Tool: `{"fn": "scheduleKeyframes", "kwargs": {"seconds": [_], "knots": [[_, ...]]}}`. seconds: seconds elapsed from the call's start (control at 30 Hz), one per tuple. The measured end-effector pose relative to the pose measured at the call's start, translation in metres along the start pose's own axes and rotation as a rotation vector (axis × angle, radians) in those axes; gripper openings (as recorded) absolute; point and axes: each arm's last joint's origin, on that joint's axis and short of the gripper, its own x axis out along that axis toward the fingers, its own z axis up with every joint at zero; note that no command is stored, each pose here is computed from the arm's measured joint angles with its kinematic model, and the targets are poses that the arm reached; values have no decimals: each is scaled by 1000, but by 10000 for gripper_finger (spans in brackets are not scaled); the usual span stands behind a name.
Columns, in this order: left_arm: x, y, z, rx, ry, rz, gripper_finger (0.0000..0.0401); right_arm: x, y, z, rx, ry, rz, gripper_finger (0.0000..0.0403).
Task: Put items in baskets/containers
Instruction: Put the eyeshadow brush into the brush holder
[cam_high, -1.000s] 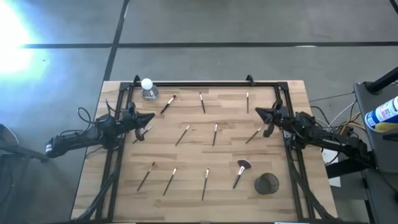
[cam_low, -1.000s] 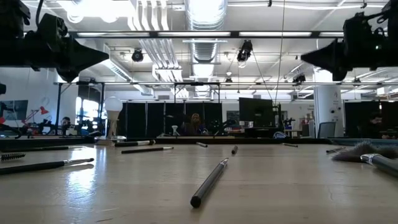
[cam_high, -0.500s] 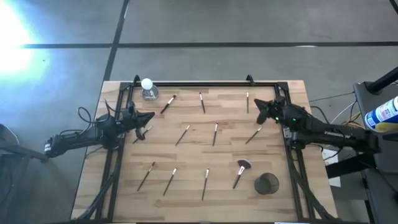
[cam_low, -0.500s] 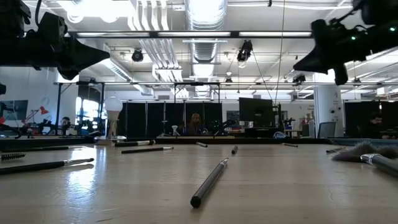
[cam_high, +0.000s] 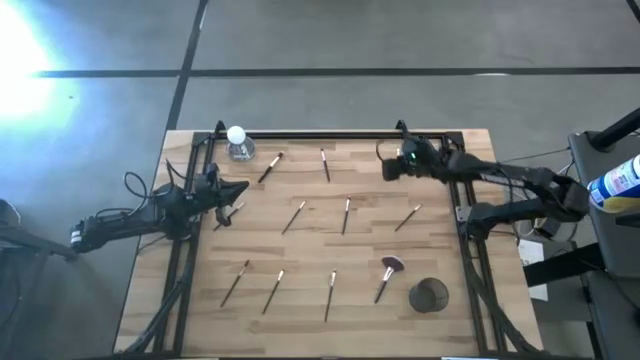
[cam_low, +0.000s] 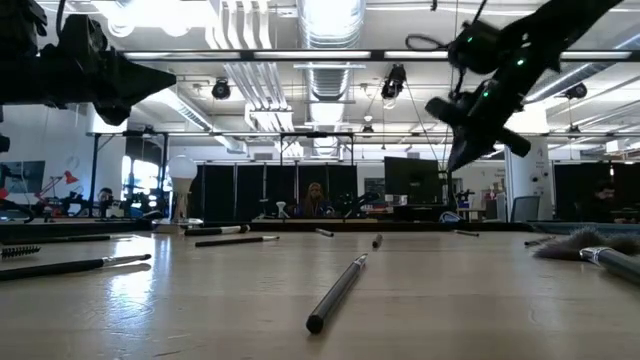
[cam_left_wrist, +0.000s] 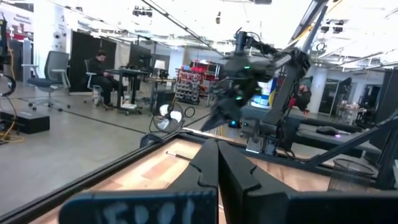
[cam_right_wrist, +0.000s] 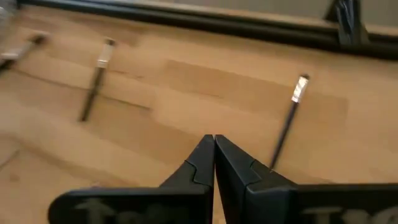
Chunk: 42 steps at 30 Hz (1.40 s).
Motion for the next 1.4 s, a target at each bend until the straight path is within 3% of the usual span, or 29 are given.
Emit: {"fn": "scheduleKeyframes", "kwargs": {"seconds": [0.27,0.53,0.77,1.4], "knots": [[0,0,-2,-26,19,2,0,48,-20,35,106,151,-114,16],[0,0,-2,-17,21,3,0,78,-36,77,130,285,-265,82],[0,0,-3,-10,27,3,0,105,-38,96,129,353,-315,119],[0,0,-3,5,32,4,0,141,-47,80,168,423,-410,92]]}}
